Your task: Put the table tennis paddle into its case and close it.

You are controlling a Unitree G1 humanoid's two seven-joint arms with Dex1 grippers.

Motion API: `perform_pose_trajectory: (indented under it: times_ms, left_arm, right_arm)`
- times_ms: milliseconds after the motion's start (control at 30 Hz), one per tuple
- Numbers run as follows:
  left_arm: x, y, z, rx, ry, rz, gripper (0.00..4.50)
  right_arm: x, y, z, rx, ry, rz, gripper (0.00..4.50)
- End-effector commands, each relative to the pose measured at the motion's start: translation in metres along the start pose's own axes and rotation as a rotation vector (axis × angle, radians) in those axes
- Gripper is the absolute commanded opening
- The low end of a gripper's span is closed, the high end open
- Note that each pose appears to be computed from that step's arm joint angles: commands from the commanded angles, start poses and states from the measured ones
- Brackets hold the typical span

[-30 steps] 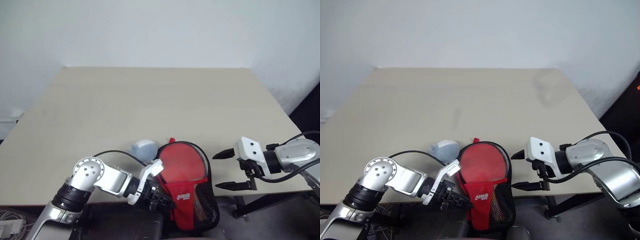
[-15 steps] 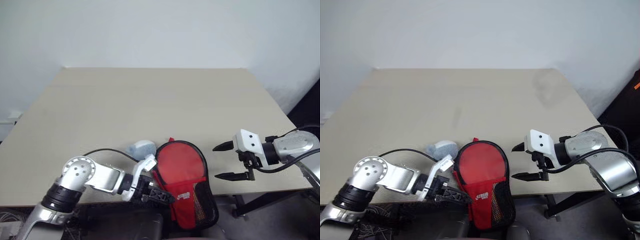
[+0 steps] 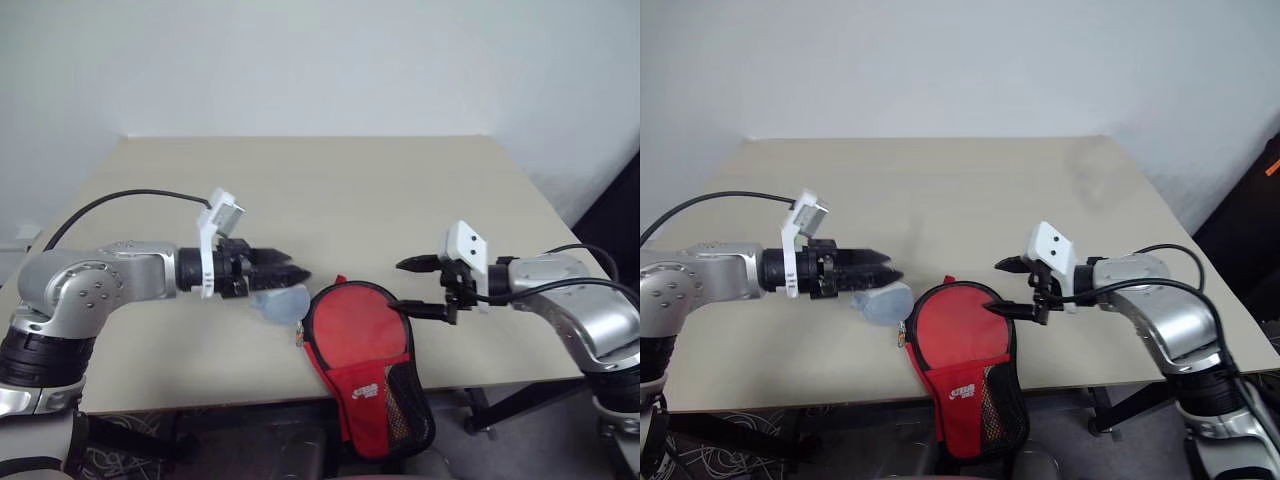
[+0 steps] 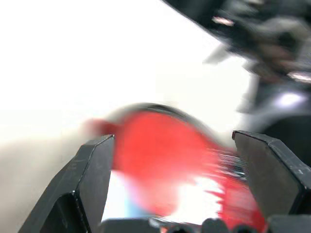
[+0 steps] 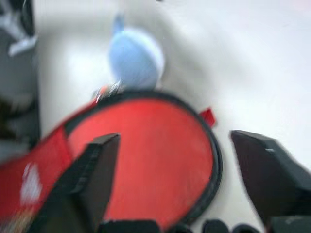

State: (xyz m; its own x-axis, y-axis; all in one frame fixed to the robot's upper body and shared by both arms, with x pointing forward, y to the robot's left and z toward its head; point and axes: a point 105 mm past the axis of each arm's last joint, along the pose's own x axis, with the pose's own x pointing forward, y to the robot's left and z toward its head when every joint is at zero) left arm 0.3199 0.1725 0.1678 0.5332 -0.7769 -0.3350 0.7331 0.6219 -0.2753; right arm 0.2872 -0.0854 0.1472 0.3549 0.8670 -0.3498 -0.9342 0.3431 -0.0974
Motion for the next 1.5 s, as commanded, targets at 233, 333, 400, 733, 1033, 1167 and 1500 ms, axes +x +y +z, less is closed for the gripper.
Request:
perform_pose_trajectory:
  times_ms: [233, 333, 400, 733, 1033, 1167, 1500]
  left_arm:
    - [0.018, 0.029, -0.032, -0.03, -0.089, 0.05, 4.14]
    - [0.025, 0.025, -0.04, -0.067, -0.097, 0.019, 4.14]
    - [0.029, 0.02, -0.043, -0.087, -0.099, -0.003, 4.14]
    - [0.029, 0.01, -0.08, -0.148, 0.026, -0.048, 4.14]
    - [0.01, 0.004, -0.108, -0.198, 0.115, -0.059, 4.14]
    - [0.005, 0.004, -0.113, -0.235, 0.115, -0.042, 3.95]
    - [-0.001, 0.011, -0.112, -0.28, 0.095, -0.005, 1.16]
  right_arm:
    - [0.04, 0.005, 0.007, 0.085, -0.071, -0.115, 0.23]
    - [0.048, 0.006, 0.002, 0.1, -0.068, -0.131, 0.06]
    - [0.052, 0.007, -0.003, 0.112, -0.057, -0.142, 0.06]
    - [0.072, 0.014, -0.036, 0.187, 0.01, -0.181, 0.06]
    - [0.077, 0.013, -0.048, 0.197, 0.038, -0.201, 0.06]
    - [0.079, 0.014, -0.05, 0.199, 0.043, -0.2, 0.02]
    - [0.081, 0.017, -0.05, 0.183, 0.051, -0.184, 0.0]
